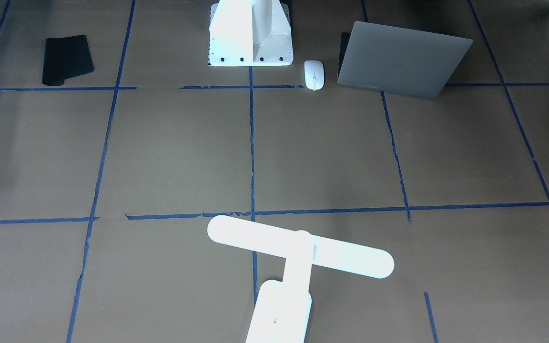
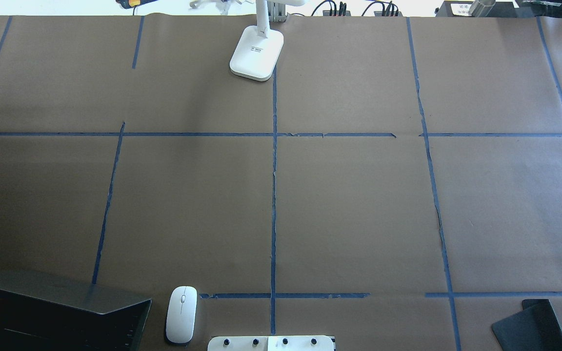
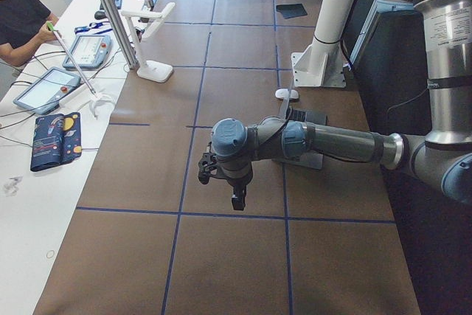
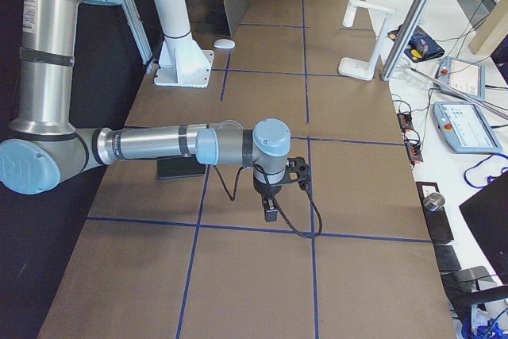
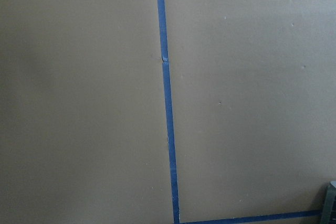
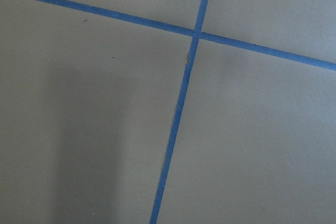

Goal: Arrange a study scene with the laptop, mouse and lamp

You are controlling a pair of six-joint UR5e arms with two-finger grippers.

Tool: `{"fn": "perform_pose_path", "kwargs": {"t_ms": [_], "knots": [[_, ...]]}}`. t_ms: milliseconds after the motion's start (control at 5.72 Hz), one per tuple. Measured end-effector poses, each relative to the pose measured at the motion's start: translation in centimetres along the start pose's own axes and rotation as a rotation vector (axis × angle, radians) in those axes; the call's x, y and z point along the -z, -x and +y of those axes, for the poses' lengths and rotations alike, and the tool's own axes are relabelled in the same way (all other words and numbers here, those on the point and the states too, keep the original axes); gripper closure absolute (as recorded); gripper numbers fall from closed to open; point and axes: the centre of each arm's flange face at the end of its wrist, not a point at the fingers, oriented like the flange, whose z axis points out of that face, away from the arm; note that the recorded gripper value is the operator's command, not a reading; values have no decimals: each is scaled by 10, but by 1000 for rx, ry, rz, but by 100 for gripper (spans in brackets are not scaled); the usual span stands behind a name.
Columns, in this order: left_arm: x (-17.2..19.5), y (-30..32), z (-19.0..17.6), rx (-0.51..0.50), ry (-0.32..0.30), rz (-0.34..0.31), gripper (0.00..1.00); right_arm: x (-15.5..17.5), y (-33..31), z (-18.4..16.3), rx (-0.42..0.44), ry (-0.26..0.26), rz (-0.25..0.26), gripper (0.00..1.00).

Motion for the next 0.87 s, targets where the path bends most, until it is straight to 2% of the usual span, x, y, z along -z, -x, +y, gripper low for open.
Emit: {"fn": "perform_pose_path", "kwargs": {"t_ms": [874], "knots": [[8,-11,-3,-27,-27,-3,0,-8,0,12,-1,11,-53,0]]}}
